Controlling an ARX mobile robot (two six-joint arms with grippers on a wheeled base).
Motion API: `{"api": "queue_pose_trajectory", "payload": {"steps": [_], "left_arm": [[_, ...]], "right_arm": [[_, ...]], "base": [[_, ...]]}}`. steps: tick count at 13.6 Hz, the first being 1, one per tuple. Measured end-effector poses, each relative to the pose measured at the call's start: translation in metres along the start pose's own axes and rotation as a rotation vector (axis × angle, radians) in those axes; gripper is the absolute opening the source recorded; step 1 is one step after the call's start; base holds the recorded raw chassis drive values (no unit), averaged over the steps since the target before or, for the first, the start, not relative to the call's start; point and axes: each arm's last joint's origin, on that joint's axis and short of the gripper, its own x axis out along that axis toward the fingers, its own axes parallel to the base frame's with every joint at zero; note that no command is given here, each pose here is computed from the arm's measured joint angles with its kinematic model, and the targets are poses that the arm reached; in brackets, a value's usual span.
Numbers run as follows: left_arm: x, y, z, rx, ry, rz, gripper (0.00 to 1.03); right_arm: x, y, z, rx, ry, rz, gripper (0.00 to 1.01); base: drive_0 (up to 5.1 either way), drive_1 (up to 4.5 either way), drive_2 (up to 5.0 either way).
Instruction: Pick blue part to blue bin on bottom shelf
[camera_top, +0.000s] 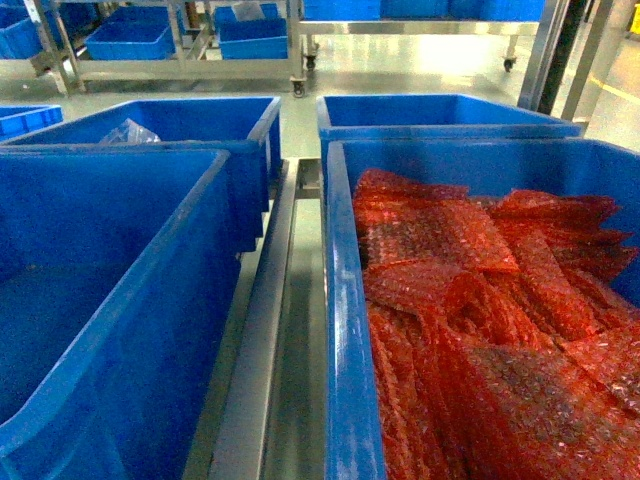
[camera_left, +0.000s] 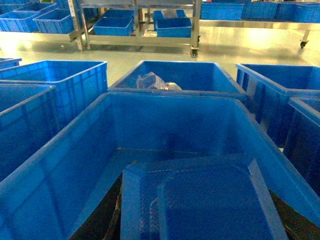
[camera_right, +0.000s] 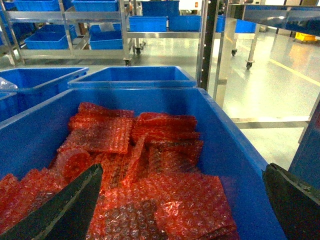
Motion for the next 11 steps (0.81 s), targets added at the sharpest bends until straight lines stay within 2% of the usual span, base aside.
{"api": "queue_pose_trajectory", "payload": {"steps": [11], "left_arm": [[0.0000, 0.0000, 0.0000, 0.000, 0.000, 0.000, 0.44]], "right_arm": [[0.0000, 0.0000, 0.0000, 0.000, 0.000, 0.000, 0.98]], "base": [[0.0, 0.00, 0.0]]}}
